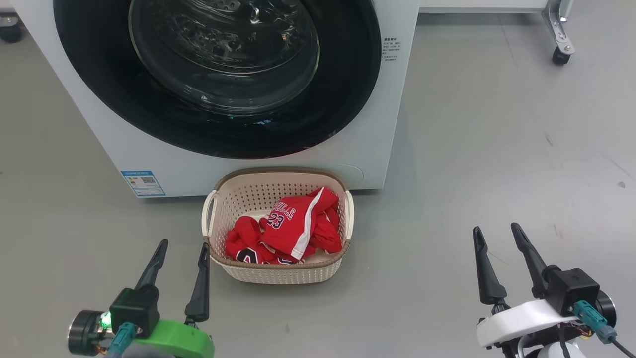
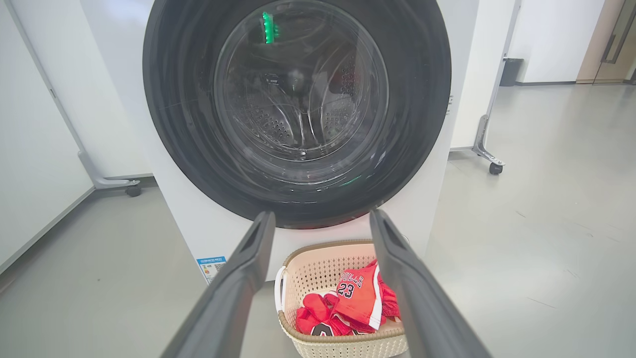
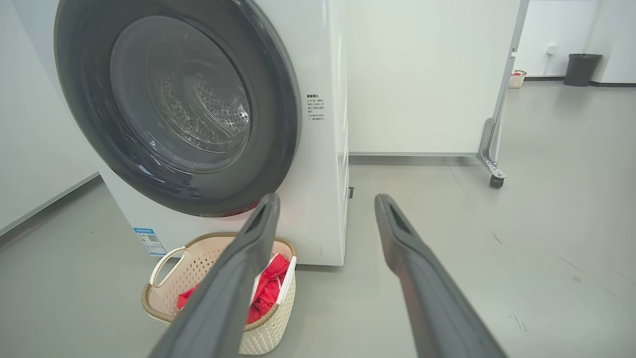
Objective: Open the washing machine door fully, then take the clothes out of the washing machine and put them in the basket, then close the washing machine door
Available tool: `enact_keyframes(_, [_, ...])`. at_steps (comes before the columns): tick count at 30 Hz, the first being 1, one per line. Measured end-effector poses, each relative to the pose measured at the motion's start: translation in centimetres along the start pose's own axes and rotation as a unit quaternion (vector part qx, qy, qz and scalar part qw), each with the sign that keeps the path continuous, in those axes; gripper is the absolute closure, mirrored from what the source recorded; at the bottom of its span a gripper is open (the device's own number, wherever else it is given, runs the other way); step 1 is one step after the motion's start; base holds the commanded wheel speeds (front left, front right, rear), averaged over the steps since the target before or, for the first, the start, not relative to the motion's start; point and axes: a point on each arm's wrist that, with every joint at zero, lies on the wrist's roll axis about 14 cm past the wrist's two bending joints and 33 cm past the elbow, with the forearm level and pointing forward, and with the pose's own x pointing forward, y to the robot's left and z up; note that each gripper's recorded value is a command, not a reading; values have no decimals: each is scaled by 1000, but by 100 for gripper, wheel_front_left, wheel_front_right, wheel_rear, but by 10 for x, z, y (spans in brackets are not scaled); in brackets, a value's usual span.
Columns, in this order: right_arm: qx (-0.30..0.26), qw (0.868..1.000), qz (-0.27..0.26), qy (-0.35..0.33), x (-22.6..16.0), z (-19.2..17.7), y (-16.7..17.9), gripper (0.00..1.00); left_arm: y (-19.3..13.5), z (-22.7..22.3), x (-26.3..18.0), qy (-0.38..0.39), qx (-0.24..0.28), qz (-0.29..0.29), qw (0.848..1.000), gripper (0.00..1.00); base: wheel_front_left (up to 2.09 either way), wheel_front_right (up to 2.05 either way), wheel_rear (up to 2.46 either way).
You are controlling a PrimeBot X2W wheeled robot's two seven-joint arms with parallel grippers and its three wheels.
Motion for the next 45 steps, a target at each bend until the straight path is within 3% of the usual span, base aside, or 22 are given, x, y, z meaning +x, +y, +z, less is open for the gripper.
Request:
enact_keyframes(6, [-4,1000,3,2,1,1,0,0,0,0,0,-1,-1,1,1000,0,0,0,0])
enact_keyframes(7, [-3,1000,3,5,1,-1,0,100,0,-1,0,2,-1,2,1000,100,0,0,0])
enact_keyframes(16, [19,999,-8,38,-9,-23,-1,100,1,-24,-9,37,-20,9,999,100,0,0,0])
enact_keyframes(24, [74,996,-18,36,-9,-21,-3,100,3,-23,-9,39,-79,17,996,100,0,0,0])
enact_keyframes(45, [225,971,-64,51,-10,-25,-24,100,22,-27,-11,53,-231,56,970,100,0,0,0])
